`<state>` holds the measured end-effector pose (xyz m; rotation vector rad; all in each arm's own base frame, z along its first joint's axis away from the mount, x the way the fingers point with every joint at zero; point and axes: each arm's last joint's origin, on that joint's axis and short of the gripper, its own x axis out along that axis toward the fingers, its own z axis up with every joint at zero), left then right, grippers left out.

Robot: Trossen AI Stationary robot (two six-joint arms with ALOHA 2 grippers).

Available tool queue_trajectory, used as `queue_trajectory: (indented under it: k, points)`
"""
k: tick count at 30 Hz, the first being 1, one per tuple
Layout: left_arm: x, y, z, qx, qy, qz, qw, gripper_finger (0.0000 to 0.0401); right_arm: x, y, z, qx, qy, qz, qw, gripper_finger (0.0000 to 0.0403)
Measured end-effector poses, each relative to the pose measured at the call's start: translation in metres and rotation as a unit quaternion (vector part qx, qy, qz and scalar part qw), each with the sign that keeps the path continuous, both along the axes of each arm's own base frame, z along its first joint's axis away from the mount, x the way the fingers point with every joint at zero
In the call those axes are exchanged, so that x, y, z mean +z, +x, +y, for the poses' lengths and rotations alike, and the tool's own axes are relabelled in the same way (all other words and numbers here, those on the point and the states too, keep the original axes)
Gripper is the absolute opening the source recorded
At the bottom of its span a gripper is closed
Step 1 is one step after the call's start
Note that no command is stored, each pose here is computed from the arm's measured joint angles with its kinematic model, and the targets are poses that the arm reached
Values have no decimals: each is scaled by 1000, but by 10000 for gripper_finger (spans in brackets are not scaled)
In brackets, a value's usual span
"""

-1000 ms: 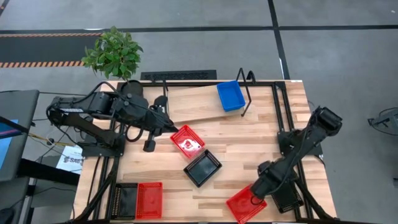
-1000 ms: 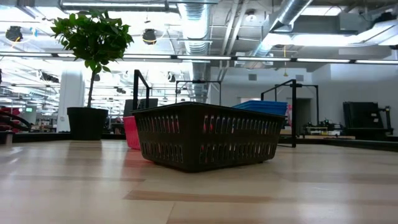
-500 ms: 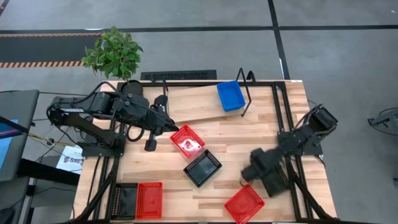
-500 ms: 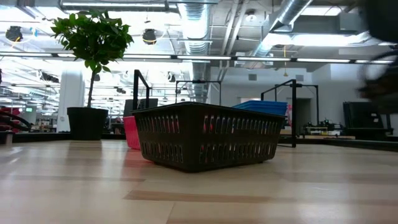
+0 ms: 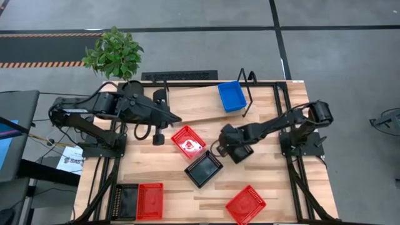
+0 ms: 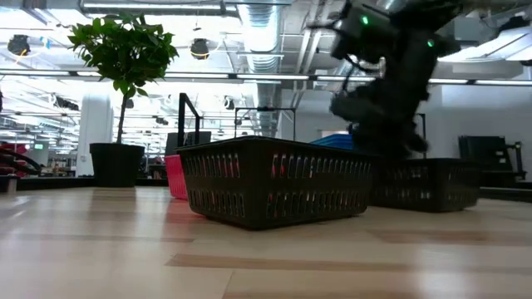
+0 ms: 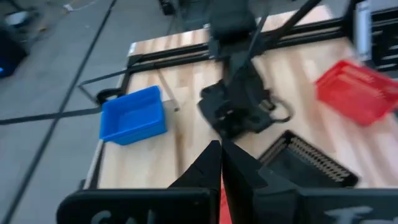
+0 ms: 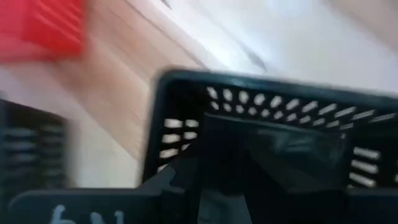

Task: Stack baskets on shelf by color
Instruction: Move the black bin from the bottom right to the center table, then put the top left red bin on the shelf

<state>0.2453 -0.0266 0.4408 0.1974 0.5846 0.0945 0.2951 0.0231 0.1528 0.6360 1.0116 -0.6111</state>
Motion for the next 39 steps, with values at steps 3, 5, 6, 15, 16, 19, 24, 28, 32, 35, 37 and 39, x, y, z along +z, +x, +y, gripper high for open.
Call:
queue_trajectory:
  k: [3, 5, 6, 15, 16, 19, 24, 28, 32, 35, 37, 39]
  points:
    - [-10, 6, 4, 7, 18, 28, 999, 15, 18, 3, 0, 17, -5, -3, 1000, 122]
    - [-20, 13, 6, 6, 17, 46, 999, 36, 29, -1, 3, 25, -3, 9, 1000, 122]
    - [-26, 17, 7, 2, 14, 55, 998, 49, 37, -4, 6, 31, -2, 10, 999, 122]
    - [-109, 40, 27, -49, 35, 143, 988, 158, 85, -46, 55, 47, 28, -16, 998, 122]
    - [-119, 42, 30, -66, 29, 147, 987, 161, 89, -51, 60, 45, 30, -19, 998, 122]
    - [-143, 52, 39, -114, 27, 148, 982, 161, 97, -64, 73, 37, 36, -35, 998, 122]
    - [-172, 70, 53, -158, 61, 176, 970, 154, 102, -77, 86, 26, 44, -46, 998, 122]
    - [-199, 89, 63, -197, 83, 202, 956, 154, 101, -81, 91, 21, 43, -45, 998, 122]
    - [-228, 105, 71, -217, 93, 257, 937, 153, 100, -82, 92, 22, 38, -39, 998, 122]
    - [-234, 116, 75, -234, 109, 266, 929, 153, 100, -82, 91, 21, 37, -39, 998, 122]
    - [-238, 124, 77, -248, 112, 265, 925, 153, 100, -82, 91, 21, 36, -38, 998, 122]
    - [-243, 126, 78, -263, 107, 279, 917, 153, 100, -82, 91, 21, 35, -36, 999, 122]
